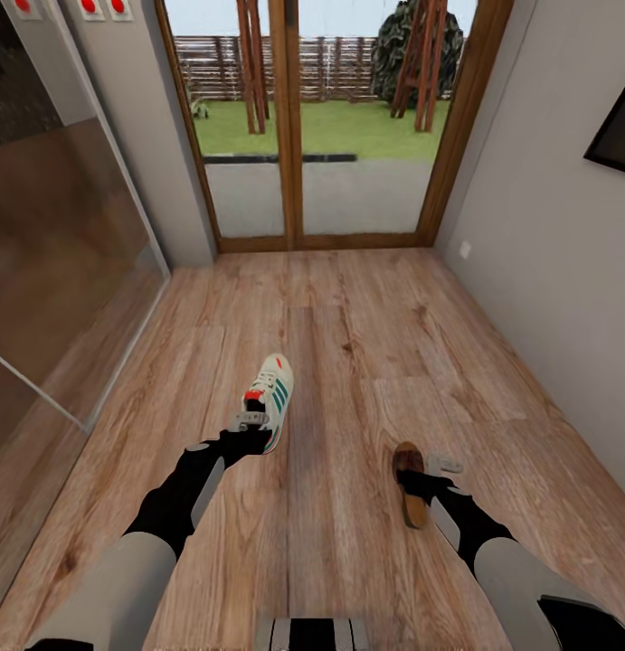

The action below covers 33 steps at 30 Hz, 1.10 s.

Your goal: Pick up the two gym shoes and the two sandals from the corridor floor and place them onto the hallstand (shoe rack) in the corridor, making sure they are on the rack and not on the floor. Arrange them so the two gym shoes are next to each other and the two sandals are next to each other.

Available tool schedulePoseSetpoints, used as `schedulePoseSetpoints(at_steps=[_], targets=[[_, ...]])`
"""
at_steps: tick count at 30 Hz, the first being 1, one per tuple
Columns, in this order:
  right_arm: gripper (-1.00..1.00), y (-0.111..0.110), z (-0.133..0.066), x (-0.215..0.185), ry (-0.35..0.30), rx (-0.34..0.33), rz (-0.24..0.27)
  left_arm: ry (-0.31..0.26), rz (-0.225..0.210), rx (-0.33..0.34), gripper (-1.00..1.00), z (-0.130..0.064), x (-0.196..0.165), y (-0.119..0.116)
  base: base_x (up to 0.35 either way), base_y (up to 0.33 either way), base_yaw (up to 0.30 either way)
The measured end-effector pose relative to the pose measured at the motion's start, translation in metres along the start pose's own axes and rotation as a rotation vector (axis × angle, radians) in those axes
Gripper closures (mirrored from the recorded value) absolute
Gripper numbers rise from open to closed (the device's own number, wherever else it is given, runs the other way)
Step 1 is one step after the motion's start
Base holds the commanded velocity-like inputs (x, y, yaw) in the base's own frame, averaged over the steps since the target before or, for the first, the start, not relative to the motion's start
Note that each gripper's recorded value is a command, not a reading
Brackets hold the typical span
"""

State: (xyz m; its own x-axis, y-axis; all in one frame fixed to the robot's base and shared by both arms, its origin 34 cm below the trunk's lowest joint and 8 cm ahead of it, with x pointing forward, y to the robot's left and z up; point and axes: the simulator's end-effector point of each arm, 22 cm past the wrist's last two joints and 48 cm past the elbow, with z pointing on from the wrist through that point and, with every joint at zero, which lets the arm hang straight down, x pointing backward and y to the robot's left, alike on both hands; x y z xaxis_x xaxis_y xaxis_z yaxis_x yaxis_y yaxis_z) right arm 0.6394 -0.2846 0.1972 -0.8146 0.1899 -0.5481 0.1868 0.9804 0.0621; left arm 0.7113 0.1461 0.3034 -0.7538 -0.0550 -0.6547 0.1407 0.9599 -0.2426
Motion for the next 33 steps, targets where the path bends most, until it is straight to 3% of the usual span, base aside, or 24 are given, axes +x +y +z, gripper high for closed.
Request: schedulePoseSetpoints(at_steps=[17,26,33], targets=[[-1.0,-0.009,0.028,0.056,0.095,0.018,-0.005,0.094,-0.026,-0.005,1.0,0.03,0.057,0.012,0.0,0.0,-0.035],[-1.0,-0.01,0.029,0.059,0.1,0.019,-0.005,0.099,-0.029,-0.005,1.0,0.032,0.061,0.012,0.0,0.0,-0.038],[-1.0,-0.014,0.038,0.08,0.135,0.026,-0.008,0.134,-0.037,-0.007,1.0,0.041,0.082,0.016,0.0,0.0,-0.001]])
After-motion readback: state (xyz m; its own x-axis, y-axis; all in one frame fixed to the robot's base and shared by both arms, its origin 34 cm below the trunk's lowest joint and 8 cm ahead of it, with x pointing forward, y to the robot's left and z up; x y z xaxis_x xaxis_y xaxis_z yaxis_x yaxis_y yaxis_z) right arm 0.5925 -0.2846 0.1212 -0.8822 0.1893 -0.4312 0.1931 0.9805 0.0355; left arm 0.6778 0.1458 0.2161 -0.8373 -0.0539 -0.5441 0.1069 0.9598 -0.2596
